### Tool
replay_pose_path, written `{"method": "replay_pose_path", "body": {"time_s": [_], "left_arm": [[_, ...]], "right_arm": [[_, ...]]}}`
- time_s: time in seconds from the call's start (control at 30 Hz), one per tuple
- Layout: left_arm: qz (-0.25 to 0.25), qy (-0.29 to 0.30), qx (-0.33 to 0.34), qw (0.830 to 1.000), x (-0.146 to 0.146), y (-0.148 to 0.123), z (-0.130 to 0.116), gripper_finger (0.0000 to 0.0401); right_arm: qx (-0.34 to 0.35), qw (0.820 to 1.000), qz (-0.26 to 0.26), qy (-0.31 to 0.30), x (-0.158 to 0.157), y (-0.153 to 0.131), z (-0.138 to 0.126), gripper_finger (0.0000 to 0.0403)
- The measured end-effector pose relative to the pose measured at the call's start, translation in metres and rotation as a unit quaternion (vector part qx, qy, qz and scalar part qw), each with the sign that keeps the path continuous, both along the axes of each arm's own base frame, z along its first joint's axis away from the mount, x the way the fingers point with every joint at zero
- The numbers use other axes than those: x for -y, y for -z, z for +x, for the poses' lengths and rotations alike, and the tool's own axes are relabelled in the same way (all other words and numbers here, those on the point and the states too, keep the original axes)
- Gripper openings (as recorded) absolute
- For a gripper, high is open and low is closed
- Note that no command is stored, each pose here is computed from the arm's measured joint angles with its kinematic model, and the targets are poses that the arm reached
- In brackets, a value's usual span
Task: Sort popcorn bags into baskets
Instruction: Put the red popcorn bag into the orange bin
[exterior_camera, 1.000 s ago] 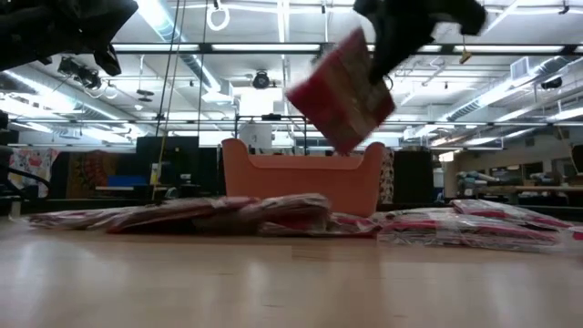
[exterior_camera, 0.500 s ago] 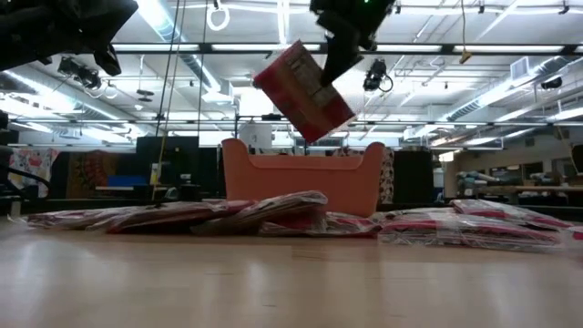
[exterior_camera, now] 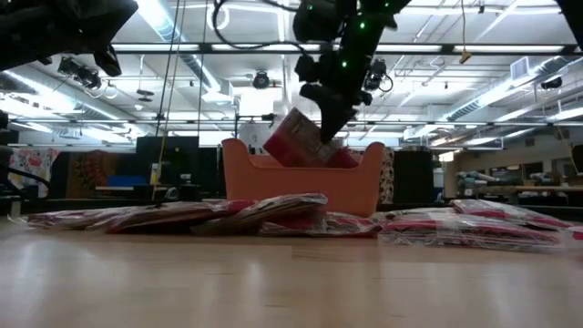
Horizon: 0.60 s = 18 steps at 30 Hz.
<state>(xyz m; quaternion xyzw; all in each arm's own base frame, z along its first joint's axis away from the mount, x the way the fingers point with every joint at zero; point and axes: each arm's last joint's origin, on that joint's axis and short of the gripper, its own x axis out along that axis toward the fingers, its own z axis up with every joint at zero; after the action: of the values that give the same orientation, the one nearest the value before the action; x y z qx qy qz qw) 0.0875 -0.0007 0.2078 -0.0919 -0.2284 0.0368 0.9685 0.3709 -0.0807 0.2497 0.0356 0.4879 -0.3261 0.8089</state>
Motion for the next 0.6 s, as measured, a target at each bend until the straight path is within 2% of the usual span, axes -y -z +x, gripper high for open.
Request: {"method": "replay_pose_path", "body": {"time_s": [0.13,0.3,0.4,0.5,0.6], "left_arm": [[-0.005,0.003,-0.004,1.000,0.000,0.001,0.000,0.0018],[-0.016,0.009,-0.007,1.000,0.000,0.002,0.001,0.0018],[-0.016,0.009,-0.008,1.000,0.000,0.002,0.001,0.0018],[-0.016,0.008,-0.009,1.000,0.000,0.002,0.001,0.0018],[-0.016,0.008,-0.008,1.000,0.000,0.002,0.001,0.0018]], "right_arm": [[-0.005,1.000,-0.007,0.013,0.008,0.009,0.004,0.0027],[0.042,0.998,0.023,-0.052,0.010,0.012,0.019,0.0073],[0.048,0.994,0.039,-0.091,0.007,0.007,0.018,0.0100],[0.033,0.986,0.040,-0.158,-0.003,-0.004,0.013,0.0118],[-0.010,0.960,0.028,-0.278,-0.032,-0.007,0.012,0.0124]]}}
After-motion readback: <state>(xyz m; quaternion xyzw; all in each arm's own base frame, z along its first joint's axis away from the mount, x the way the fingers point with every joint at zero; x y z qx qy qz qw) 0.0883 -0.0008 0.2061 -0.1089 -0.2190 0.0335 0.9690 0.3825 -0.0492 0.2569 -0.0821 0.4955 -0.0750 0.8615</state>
